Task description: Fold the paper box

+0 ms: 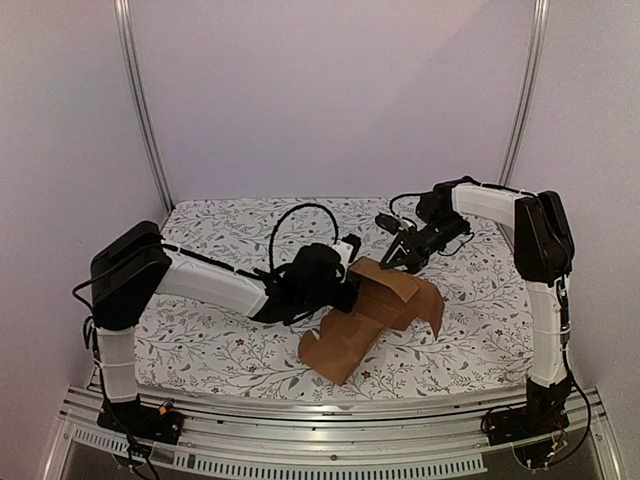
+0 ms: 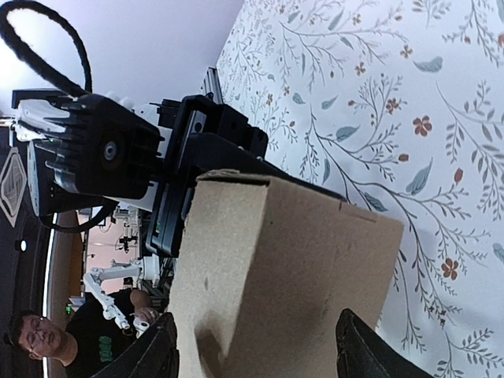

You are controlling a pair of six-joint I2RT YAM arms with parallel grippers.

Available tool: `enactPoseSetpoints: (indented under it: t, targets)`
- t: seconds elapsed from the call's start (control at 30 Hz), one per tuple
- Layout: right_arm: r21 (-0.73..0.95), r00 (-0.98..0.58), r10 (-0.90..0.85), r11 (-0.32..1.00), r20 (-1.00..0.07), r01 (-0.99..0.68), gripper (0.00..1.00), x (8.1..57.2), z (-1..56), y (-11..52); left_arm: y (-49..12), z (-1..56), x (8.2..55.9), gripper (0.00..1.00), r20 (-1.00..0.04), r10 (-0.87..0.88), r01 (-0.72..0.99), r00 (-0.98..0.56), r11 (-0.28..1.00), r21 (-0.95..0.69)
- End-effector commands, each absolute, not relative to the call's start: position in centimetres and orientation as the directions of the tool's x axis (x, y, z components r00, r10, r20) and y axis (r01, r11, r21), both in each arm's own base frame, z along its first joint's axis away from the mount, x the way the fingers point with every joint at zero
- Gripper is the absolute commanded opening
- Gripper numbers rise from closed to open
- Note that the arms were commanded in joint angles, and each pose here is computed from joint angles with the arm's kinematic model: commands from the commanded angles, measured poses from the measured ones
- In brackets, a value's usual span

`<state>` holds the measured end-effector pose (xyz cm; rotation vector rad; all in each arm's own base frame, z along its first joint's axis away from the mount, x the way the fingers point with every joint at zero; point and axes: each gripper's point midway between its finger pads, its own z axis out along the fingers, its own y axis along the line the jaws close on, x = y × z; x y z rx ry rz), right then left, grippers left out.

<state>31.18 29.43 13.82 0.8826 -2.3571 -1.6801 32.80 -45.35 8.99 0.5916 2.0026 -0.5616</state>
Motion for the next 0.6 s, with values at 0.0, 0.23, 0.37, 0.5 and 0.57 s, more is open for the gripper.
enactPoseSetpoints:
  t: [0.0, 0.23, 0.37, 0.5, 0.57]
  targets:
    - [0.922, -0.855, -0.468, 0.183, -0.223, -0.340, 0.67, 31.5, 17.9, 27.3, -43.8, 12.3, 31.2, 0.00, -0.819, 0.276, 0.647, -0.503, 0.749, -0.144]
    - [0.891, -0.877, -0.377, 0.220, -0.298, -0.397, 0.72, 33.7, 19.7, 22.9, -38.6, 12.0, 25.1, 0.00, -0.488, 0.634, 0.759, -0.600, 0.644, -0.098]
    - [0.866, -0.860, -0.390, 0.237, -0.330, -0.440, 0.74, 32.7, 18.9, 22.3, -34.2, 11.0, 22.6, 0.00, -0.224, 0.777, 0.802, -0.588, 0.597, -0.031]
    - [0.805, -0.850, -0.391, 0.336, -0.353, -0.488, 0.75, 33.1, 17.9, 21.6, -30.4, 9.5, 21.6, 0.00, 0.038, 0.827, 0.828, -0.561, 0.560, 0.041]
    - [0.780, -0.846, -0.383, 0.367, -0.371, -0.508, 0.75, 33.0, 18.1, 21.4, -29.8, 8.8, 21.8, 0.00, 0.110, 0.825, 0.832, -0.555, 0.552, 0.061]
